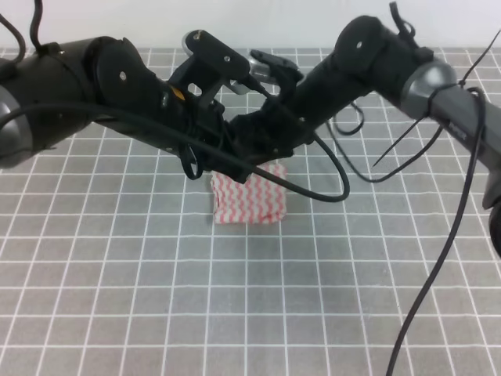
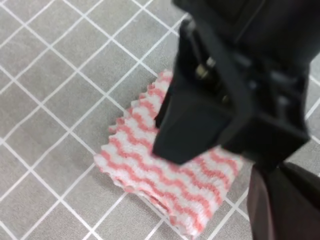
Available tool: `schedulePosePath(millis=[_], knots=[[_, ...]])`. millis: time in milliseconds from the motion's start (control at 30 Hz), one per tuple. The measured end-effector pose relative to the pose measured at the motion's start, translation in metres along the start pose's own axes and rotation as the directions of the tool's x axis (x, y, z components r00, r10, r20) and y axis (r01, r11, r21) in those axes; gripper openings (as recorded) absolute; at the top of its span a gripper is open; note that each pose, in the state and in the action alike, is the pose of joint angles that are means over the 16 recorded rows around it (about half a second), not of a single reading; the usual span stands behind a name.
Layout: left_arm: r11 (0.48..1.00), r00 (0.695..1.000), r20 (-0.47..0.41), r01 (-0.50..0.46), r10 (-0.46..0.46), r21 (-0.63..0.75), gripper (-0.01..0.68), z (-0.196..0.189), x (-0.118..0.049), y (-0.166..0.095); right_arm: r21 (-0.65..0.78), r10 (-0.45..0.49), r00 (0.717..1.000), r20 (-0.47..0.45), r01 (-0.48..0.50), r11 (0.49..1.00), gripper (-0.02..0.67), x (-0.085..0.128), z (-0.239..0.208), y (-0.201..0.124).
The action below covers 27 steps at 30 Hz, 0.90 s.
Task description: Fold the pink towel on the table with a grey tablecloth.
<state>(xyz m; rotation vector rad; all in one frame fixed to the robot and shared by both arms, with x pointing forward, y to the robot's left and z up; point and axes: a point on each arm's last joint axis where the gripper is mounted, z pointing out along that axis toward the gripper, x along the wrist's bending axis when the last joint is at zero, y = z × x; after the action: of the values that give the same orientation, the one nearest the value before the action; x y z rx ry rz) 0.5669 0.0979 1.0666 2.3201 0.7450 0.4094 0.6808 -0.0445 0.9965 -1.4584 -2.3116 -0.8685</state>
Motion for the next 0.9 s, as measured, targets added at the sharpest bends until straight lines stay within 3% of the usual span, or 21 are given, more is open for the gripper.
schedulePosePath(millis=[433, 600, 900], knots=[[1.0, 1.0, -0.003, -0.009, 0.009, 0.004, 0.0, 0.0, 0.0, 0.0, 0.102, -0.057, 0.965, 0.257, 0.031, 0.994, -0.009, -0.029, -0.004, -0.006], [1.0, 1.0, -0.009, -0.016, 0.016, 0.006, 0.0, 0.001, 0.001, -0.001, 0.085, -0.058, 0.957, 0.283, 0.036, 0.996, -0.015, -0.027, -0.01, -0.004], [1.0, 0.999, -0.034, -0.027, 0.027, -0.012, 0.0, 0.003, 0.004, 0.001, 0.055, -0.083, 0.97, 0.231, 0.072, 0.996, -0.017, -0.014, -0.018, -0.001]])
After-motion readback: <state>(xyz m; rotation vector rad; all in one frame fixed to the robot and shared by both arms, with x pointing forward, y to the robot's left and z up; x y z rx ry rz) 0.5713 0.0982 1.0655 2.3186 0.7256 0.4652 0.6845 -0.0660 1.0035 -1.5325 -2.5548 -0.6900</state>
